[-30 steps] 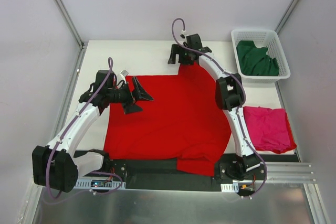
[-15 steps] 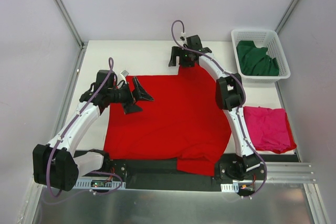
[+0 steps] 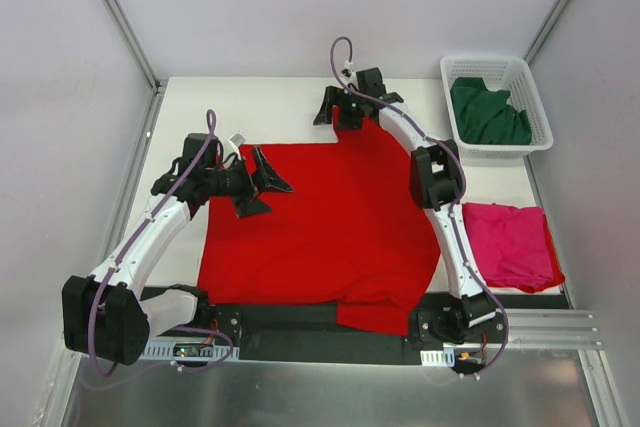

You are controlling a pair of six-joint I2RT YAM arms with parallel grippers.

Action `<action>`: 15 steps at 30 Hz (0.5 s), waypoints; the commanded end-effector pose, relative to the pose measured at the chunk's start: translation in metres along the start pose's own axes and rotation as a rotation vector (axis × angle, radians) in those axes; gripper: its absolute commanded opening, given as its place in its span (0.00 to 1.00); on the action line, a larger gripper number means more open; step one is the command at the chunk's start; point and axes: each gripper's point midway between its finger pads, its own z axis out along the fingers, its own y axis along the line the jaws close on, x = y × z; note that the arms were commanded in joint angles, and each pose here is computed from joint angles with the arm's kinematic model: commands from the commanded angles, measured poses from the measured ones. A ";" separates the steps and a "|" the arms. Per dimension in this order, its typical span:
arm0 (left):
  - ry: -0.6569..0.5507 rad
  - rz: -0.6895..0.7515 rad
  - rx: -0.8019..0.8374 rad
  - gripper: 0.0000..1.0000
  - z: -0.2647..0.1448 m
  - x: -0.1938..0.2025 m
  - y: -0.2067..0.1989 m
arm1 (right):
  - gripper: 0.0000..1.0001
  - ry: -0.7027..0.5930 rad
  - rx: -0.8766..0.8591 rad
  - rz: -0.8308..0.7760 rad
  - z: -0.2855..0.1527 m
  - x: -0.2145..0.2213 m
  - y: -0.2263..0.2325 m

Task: Fold and stack the t-shirts

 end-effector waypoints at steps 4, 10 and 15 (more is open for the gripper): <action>-0.006 0.030 0.040 0.99 -0.005 0.004 -0.012 | 0.96 -0.068 -0.112 -0.009 -0.010 -0.029 0.026; -0.009 0.031 0.042 0.99 -0.005 0.003 -0.013 | 0.96 -0.151 -0.065 -0.012 -0.038 -0.053 0.027; -0.010 0.038 0.046 0.99 -0.005 0.002 -0.015 | 0.96 -0.213 0.055 -0.044 -0.074 -0.079 0.016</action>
